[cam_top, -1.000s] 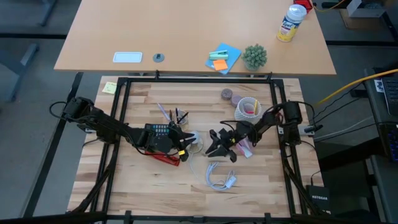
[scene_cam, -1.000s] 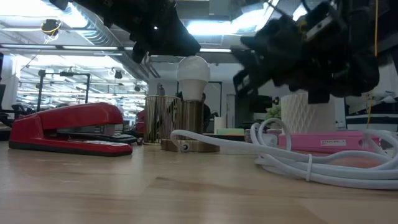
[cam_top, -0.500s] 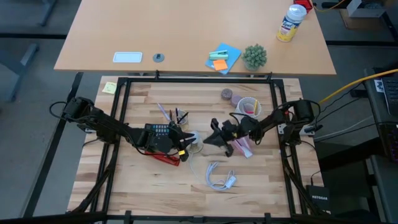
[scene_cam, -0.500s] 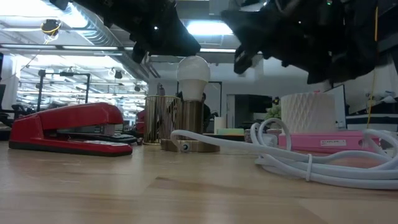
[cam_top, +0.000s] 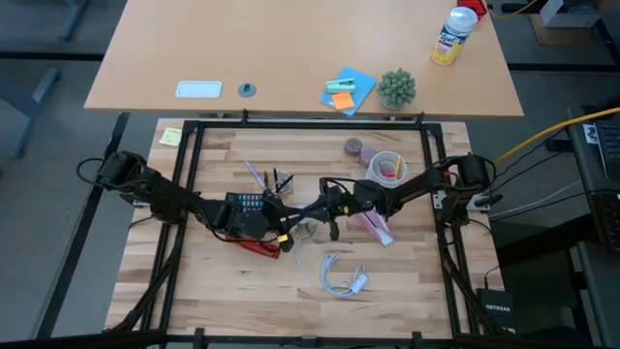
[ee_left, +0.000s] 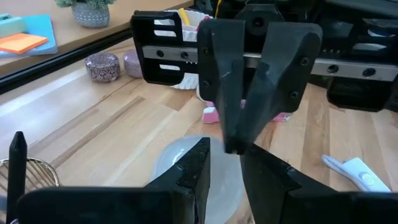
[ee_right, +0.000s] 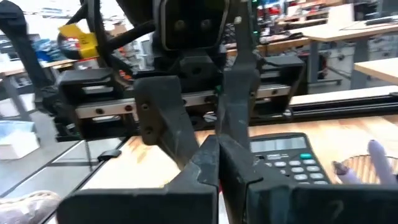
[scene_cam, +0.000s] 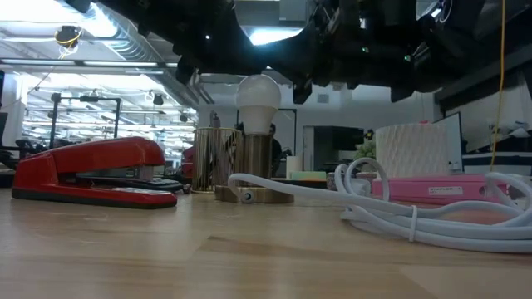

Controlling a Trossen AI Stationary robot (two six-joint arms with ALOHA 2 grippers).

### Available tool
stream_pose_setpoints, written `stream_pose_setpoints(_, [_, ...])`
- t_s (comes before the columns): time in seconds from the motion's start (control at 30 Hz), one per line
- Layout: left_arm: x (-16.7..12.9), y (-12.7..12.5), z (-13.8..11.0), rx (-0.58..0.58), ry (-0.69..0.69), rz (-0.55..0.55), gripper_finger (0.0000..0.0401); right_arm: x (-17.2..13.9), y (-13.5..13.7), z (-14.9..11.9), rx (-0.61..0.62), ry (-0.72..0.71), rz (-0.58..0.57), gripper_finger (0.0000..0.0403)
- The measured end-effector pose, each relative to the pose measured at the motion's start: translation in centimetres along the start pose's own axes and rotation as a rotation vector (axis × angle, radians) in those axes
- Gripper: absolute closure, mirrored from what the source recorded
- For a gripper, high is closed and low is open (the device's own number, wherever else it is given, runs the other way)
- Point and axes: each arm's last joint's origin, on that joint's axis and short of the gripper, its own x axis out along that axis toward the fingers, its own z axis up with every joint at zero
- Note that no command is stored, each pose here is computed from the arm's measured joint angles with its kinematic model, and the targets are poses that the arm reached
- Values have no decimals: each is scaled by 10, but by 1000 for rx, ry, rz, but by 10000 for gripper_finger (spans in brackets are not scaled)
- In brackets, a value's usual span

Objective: Screw lightbulb
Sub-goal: Insert the white lightbulb into the gold lamp

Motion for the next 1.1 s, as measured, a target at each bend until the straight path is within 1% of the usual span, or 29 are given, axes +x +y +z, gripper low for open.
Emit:
stream_pose_setpoints(0.1, [0, 0, 0, 0, -1, 0, 320, 0, -2, -1, 2, 6, -55, 391])
stream_pose_setpoints(0.2, [0, 0, 0, -3, -1, 3, 320, 0, -2, -1, 2, 8, -83, 391])
stream_pose_setpoints(0.4, [0, 0, 0, -5, 0, 4, 320, -1, -2, 1, -41, 0, -100, 399])
stream_pose_setpoints(0.57, [0, 0, 0, -5, 2, -2, 320, -1, -5, 1, -48, -3, -191, 394])
stream_pose_setpoints(0.73, [0, 0, 0, -5, 2, -2, 320, -1, -6, 1, -48, 0, -200, 398])
stream_pose_setpoints(0.9, [0, 0, 0, -3, 1, -1, 320, -2, -6, -5, -43, 59, -208, 397])
stream_pose_setpoints(1.1, [0, 0, 0, -4, -1, 0, 320, -2, -7, -6, -41, 72, -209, 396])
